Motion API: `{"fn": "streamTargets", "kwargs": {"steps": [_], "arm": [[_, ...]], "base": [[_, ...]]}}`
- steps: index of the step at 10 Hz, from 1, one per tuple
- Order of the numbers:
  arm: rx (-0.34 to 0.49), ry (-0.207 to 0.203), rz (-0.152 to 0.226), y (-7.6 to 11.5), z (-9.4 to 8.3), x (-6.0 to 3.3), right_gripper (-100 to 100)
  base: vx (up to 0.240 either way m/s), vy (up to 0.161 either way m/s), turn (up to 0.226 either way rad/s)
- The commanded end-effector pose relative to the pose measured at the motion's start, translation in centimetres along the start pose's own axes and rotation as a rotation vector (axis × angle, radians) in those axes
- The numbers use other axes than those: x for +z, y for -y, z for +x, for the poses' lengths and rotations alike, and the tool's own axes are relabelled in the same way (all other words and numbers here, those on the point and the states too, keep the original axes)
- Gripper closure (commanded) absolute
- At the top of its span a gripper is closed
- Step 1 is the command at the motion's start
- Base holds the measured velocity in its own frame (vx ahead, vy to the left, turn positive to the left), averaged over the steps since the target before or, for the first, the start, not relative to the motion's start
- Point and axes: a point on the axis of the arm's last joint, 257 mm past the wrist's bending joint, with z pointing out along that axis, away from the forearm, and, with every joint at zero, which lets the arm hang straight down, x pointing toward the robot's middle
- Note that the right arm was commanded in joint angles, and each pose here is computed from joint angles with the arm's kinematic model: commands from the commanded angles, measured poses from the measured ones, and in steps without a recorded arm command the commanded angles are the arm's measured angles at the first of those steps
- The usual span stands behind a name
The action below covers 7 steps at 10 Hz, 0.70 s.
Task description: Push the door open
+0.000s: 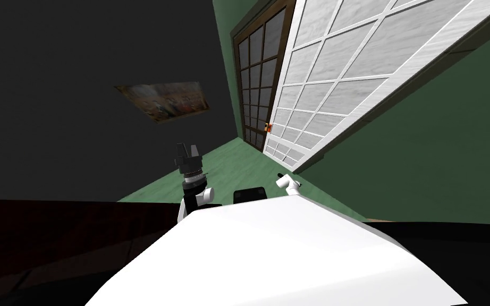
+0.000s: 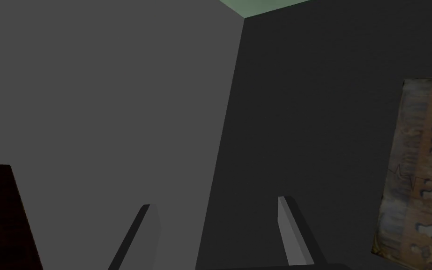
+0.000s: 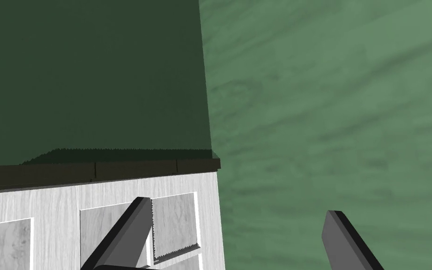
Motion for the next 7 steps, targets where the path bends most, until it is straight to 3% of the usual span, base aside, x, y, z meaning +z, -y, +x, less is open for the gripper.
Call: {"fn": "streamTargets", "kwargs": {"steps": [1,7], "arm": [[-0.041,-0.045,0.005,0.0,1.0,0.21,-100],[-0.166,-0.182,0.018,0.2,4.2,0.32,-100]], "base": [[-0.169,0.072,0.281],[-0.139,0.064,0.293]]}}
